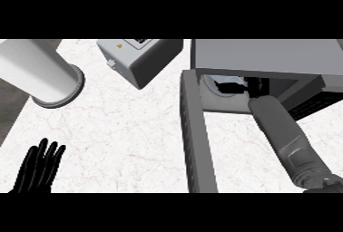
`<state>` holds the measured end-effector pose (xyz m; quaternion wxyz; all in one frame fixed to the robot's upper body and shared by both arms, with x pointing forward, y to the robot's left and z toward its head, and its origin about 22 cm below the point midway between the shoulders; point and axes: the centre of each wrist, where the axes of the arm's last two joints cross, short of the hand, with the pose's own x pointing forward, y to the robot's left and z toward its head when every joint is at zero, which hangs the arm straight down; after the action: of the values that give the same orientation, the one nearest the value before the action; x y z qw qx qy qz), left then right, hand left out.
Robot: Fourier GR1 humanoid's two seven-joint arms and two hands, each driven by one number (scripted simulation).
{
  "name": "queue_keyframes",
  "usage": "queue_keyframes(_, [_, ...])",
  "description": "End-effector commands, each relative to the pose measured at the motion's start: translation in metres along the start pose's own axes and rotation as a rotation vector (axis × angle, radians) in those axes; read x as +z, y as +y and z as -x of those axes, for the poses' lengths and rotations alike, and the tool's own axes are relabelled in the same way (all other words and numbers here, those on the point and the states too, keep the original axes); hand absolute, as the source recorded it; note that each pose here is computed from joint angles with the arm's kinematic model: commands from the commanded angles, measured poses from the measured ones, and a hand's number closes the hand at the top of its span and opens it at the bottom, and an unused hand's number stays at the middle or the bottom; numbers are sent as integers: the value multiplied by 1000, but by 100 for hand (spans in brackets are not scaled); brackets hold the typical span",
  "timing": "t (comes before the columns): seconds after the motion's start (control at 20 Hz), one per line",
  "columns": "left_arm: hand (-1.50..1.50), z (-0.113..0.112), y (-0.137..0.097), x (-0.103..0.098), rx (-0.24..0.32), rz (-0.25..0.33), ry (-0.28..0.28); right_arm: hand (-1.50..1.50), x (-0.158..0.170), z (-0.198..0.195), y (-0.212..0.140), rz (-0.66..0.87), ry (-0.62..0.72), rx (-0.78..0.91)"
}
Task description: Pick up the milk, place it into the microwave and close the microwave
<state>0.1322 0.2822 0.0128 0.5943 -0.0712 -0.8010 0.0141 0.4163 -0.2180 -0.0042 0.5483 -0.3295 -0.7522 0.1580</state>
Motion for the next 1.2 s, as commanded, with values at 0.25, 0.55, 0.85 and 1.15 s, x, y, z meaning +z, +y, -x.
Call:
queue_keyframes(0.25, [-150,-2,6,-7,-115,23,18,150,-18,-1,-17,184,29,167])
queue_keyframes(0.55, [-150,6,-5,-7,-120,45,39,-150,-25,-2,-24,145,14,279])
queue_keyframes(0.85, [-150,6,-5,-15,-129,69,11,-150,-18,-4,-11,46,16,229])
queue_keyframes(1.15, [-150,12,-13,-11,-81,96,6,-150,-17,-2,-13,-39,-22,99])
